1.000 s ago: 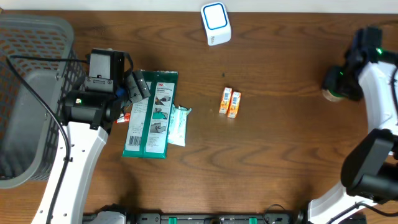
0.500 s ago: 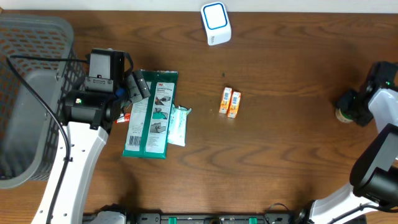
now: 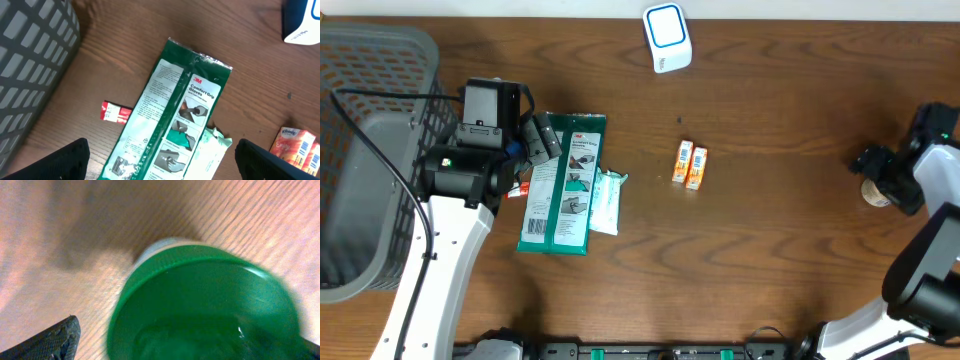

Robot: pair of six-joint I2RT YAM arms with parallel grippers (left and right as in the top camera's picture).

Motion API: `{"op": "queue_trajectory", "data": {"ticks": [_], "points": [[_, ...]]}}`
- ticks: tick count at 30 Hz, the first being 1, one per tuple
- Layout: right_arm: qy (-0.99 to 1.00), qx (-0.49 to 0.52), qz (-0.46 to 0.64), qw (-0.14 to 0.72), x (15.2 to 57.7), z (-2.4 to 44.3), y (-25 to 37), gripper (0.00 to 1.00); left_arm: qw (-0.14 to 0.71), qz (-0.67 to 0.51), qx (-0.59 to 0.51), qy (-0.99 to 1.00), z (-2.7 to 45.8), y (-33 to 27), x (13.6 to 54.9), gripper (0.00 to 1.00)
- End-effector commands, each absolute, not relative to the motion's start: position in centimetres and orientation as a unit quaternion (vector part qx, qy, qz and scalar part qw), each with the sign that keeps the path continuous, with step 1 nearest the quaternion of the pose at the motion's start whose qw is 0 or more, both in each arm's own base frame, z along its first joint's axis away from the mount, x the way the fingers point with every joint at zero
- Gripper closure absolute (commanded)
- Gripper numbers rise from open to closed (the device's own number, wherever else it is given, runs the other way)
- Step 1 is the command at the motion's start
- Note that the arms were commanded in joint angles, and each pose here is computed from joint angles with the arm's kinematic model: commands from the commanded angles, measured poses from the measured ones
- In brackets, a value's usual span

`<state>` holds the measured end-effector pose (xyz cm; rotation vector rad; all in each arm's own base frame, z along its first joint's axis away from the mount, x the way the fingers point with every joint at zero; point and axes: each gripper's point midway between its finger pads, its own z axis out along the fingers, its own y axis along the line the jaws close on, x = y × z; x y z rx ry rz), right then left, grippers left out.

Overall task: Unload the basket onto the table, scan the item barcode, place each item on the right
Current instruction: 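Carry the jar to the right side and set it on the table, then release the jar and move the right gripper toward the orange tissue packs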

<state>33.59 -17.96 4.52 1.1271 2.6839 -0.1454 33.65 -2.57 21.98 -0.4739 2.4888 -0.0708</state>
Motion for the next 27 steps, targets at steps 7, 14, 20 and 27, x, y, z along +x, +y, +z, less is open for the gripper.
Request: {"op": "queue_trajectory", "data": {"ticks": [7, 14, 20, 27], "points": [[0.901, 0.356, 0.055, 0.24, 36.3, 18.0, -14.6, 0.01, 0.308, -0.02, -0.174, 0.935, 22.6, -2.3, 33.9, 0.07], [0.927, 0.246, 0.144, 0.244, 36.5, 20.8, -5.9, 0.14, 0.308, -0.02, -0.174, 0.935, 22.6, -2.3, 33.9, 0.07], [0.953, 0.143, 0.168, 0.207, 37.0, 18.6, 2.5, 0.23, 0.308, -0.02, -0.174, 0.935, 22.6, -2.3, 33.9, 0.07], [0.968, 0.059, 0.177, 0.171, 37.1, 14.4, 10.7, 0.32, 0.308, -0.02, -0.174, 0.935, 22.6, -2.3, 33.9, 0.07]]}}
